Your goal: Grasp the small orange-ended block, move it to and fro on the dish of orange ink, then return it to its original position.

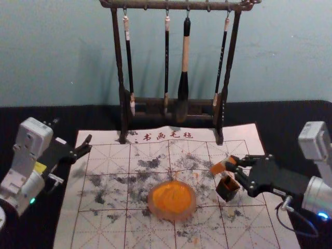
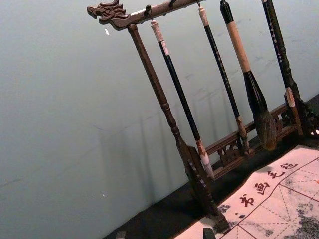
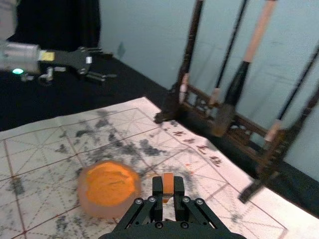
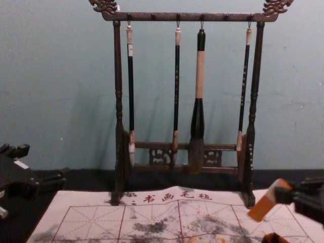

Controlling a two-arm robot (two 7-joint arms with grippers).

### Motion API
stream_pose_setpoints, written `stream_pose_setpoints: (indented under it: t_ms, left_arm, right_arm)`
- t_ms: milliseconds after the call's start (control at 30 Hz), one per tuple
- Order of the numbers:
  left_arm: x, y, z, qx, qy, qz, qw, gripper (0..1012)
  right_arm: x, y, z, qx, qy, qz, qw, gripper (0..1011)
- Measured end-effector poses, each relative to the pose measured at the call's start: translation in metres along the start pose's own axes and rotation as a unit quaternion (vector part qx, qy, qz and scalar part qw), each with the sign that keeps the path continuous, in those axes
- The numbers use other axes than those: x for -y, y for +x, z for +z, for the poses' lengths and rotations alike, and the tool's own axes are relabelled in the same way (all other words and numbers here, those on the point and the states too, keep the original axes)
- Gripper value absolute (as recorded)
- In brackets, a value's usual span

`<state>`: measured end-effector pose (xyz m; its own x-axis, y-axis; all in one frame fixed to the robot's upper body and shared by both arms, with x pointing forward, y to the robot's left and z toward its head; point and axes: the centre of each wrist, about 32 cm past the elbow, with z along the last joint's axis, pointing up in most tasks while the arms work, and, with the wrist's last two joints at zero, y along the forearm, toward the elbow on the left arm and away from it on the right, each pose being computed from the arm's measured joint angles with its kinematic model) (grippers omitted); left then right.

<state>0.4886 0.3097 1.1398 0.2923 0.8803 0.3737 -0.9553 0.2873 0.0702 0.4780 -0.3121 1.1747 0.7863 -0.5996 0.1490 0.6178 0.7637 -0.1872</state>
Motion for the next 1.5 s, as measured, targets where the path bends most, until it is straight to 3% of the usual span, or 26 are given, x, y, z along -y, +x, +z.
stream_pose_setpoints:
  t_ms: [333,767,1500]
  left_arm:
    - [0.0000,0.0000,0.0000,0.000,0.000,0.000,1.0000,1001]
    - [0.0000,0.0000,0.0000,0.000,0.000,0.000,1.0000,1001]
    - [0.0000,0.0000,0.0000,0.000,0.000,0.000,1.0000,1001]
  right_arm:
    - [-0.017,-0.004,0.002,0.025,-0.009,0.041,0.9988,92]
    - [-0.037,-0.010,0.010,0.055,-0.029,0.099,0.9931,91]
    - [-0.051,-0.019,0.013,0.083,-0.056,0.143,0.9847,91]
